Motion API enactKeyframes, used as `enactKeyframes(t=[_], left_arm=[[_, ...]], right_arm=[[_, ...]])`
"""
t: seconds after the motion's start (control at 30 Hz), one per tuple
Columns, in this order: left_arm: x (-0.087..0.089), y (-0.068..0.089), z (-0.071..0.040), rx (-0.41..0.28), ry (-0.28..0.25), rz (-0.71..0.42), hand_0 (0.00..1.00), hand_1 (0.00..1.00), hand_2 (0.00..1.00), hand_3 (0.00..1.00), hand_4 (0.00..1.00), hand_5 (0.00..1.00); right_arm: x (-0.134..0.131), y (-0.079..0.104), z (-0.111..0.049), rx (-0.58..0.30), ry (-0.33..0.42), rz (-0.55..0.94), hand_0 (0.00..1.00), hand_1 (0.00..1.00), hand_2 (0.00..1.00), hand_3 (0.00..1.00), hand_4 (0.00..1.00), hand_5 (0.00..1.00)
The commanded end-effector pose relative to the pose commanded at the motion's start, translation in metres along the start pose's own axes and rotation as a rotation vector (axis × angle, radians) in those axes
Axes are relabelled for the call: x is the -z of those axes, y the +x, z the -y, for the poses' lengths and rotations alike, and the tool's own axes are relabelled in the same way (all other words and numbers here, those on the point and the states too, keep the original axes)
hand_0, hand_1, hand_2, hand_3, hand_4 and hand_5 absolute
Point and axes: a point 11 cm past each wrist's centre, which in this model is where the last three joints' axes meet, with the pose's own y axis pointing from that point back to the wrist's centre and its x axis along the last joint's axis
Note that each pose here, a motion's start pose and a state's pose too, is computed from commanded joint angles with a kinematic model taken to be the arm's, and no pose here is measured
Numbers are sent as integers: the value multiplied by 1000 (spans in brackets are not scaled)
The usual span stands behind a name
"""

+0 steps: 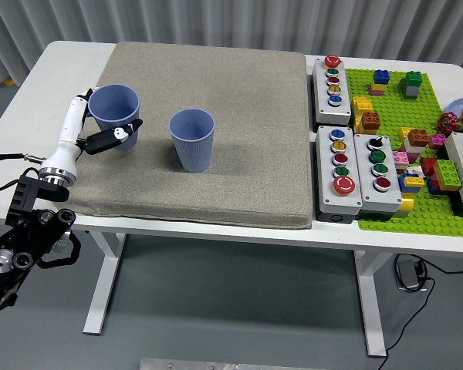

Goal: Pick cup pour cup place

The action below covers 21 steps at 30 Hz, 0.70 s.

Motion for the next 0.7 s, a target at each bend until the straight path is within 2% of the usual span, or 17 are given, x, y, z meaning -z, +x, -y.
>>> enactKeyframes(t=[0.13, 0.37, 0.4, 0.57, 0.6, 0.7], left_arm=[[8, -6, -3, 1, 25, -12, 537, 530, 525, 526, 725, 123], [15, -13, -7, 30, 26, -19, 542, 533, 526, 525, 728, 130], [16, -14, -8, 36, 25, -23, 553, 550, 543, 528, 770, 182], [20, -17, -12, 50, 26, -31, 553, 550, 543, 528, 770, 182], [20, -19, -13, 59, 22, -33, 591, 590, 574, 571, 827, 253], [19, -22, -13, 70, 18, -35, 591, 590, 574, 571, 827, 253]], right_arm=[[0, 0, 0, 1, 1, 0, 693, 661, 604, 592, 2, 253], [0, 0, 0, 1, 0, 0, 693, 661, 604, 592, 2, 252], [0, -1, 0, 2, 0, 0, 693, 661, 604, 592, 2, 251], [-2, -2, 0, 3, -3, -1, 693, 661, 604, 592, 2, 251], [-2, -2, 0, 3, -3, -1, 692, 661, 604, 592, 2, 251], [-1, -2, 0, 3, -3, -1, 692, 661, 604, 592, 2, 251]])
